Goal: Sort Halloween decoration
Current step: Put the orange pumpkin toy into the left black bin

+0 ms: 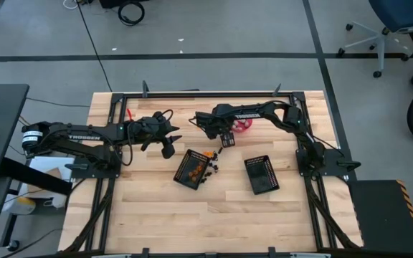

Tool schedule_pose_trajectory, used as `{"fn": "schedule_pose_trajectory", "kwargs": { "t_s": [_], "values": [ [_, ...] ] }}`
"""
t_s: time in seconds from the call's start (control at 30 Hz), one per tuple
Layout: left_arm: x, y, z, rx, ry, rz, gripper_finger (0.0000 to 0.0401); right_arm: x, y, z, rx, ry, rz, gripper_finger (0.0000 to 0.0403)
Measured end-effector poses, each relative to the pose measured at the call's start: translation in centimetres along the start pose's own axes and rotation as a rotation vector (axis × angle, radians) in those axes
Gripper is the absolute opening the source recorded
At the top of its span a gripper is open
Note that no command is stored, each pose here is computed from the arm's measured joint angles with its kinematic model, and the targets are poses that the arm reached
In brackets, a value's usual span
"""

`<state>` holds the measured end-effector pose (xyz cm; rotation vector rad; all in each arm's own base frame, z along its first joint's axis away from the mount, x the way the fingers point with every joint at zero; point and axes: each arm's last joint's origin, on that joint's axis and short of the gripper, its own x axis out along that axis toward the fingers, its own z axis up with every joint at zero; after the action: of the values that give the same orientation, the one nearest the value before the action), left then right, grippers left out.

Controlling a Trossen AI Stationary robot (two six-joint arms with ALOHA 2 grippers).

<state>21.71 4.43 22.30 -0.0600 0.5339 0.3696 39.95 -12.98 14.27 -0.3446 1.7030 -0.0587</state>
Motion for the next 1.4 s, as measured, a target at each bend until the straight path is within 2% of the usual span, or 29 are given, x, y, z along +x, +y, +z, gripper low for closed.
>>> {"fn": "schedule_pose_trajectory", "kwargs": {
  "t_s": [0.17, 0.47, 0.57, 0.8, 0.97, 1.2, 1.4],
  "values": [
    [0.0, 0.0, 0.0, 0.0, 0.0, 0.0, 0.0142, -0.2, -0.1, 0.0, -0.022, -0.018, 0.002, 0.0213],
    [0.0, 0.0, 0.0, 0.0, 0.0, 0.0, 0.0142, -0.1, 0.1, 0.0, -0.039, -0.015, 0.025, 0.0124],
    [0.0, 0.0, 0.0, 0.0, 0.0, 0.0, 0.0142, -0.1, 0.2, 0.0, -0.032, -0.014, 0.02, 0.0107],
    [0.0, 0.0, 0.0, 0.0, 0.0, 0.0, 0.0142, -0.8, 1.5, 0.5, -0.038, 0.018, 0.022, 0.0113],
    [0.0, 0.0, 0.0, 0.005, 0.004, 0.0, 0.0142, -3.2, 2.5, 1.2, -0.014, 0.012, 0.027, 0.0114],
    [0.0, 0.0, -0.4, 0.016, 0.046, 0.003, 0.0142, -7.3, 4.4, 2.7, 0.019, -0.071, 0.048, 0.0114],
    [0.0, 0.0, -0.6, 0.032, 0.064, 0.004, 0.0142, -10.6, 6.6, 4.0, -0.004, -0.181, 0.065, 0.0114]
  ]
}}
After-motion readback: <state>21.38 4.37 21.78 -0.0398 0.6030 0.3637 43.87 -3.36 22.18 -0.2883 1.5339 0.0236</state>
